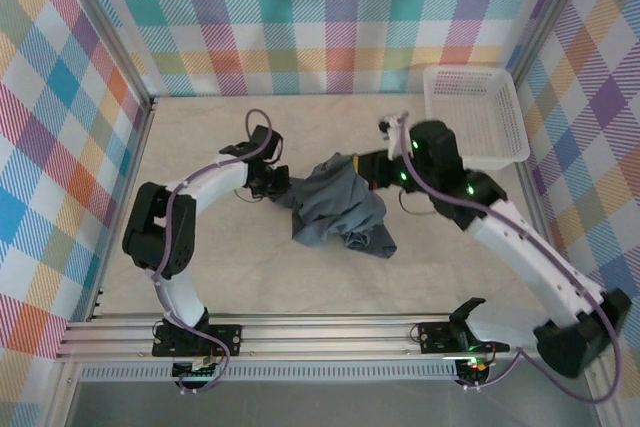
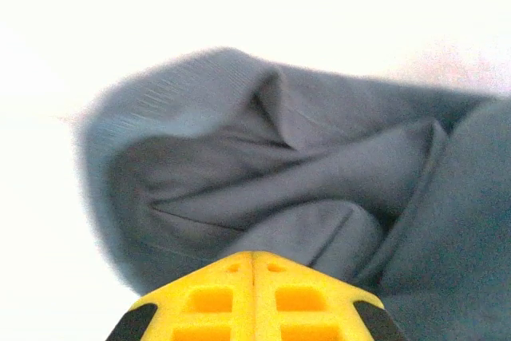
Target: Fold the inside-out t-shirt
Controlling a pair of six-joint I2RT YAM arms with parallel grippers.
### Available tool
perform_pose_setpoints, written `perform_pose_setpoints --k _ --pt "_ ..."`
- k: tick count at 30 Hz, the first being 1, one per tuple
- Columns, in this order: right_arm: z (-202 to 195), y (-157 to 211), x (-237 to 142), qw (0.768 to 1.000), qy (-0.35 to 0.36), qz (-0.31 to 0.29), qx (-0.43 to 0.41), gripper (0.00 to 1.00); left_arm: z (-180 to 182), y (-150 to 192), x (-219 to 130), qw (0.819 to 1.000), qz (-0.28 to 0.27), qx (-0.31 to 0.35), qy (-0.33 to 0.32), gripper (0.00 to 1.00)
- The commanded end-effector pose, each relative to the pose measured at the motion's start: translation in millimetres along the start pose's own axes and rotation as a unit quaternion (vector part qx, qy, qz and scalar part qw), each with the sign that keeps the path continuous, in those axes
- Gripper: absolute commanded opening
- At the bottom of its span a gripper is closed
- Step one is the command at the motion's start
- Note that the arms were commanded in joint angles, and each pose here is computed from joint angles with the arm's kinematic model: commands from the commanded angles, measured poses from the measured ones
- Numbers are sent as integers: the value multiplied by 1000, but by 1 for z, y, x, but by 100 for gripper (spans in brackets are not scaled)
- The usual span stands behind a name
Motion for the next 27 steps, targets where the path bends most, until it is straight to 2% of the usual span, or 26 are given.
perform_pose_setpoints --k 1,3,5,6,7,8,9,11,14,16,18,20,24,25,26,27 --pt "-7 77 3 998 -26 54 29 0 -1 -32 -58 994 -104 -15 15 0" --pt "-4 139 13 986 -58 154 40 1 -4 -35 -69 993 -115 0 23 0" --pt "6 189 18 961 -88 260 15 11 -8 -32 -71 993 -108 10 39 0" --pt "10 199 19 951 -93 294 7 17 -9 -30 -70 994 -102 10 49 0" --pt "13 201 19 943 -97 319 4 23 -11 -27 -68 994 -96 12 59 0" --pt "16 198 19 937 -97 335 0 36 -16 -23 -67 993 -87 16 79 2" --pt "17 189 20 940 -79 330 -13 45 -23 -19 -66 992 -80 23 95 11" --pt "6 161 26 960 -1 279 -36 61 -39 -9 -64 988 -67 49 128 20" --pt "-24 121 39 975 109 196 -11 62 -65 11 -58 984 -45 88 151 35" --pt "-45 106 51 971 164 173 13 62 -76 24 -49 982 -26 102 157 42" --pt "-55 100 72 966 184 181 2 65 -85 37 -39 979 -2 117 168 49" --pt "-55 101 94 963 173 206 -9 67 -90 47 -32 977 13 126 169 55" --pt "-58 118 127 952 159 260 18 68 -90 48 -17 982 20 110 154 66" --pt "-61 123 130 951 161 262 21 64 -95 46 -15 980 18 106 166 66" --pt "-63 127 133 951 161 264 23 54 -101 43 -12 977 19 98 186 67" --pt "-63 129 133 951 159 264 25 40 -108 40 -7 975 24 89 203 66"
Point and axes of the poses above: each hand's point on the last joint's axis, 136 mm out from that joint toward the fingers, its own x axis out along the fingers, its own z axis along the line the jaws close on, y = z × x, the point moved 6 cm from there along -x, back along the fingers, and after that the axes turned 1 degree about -x, right-handed, at the moved point
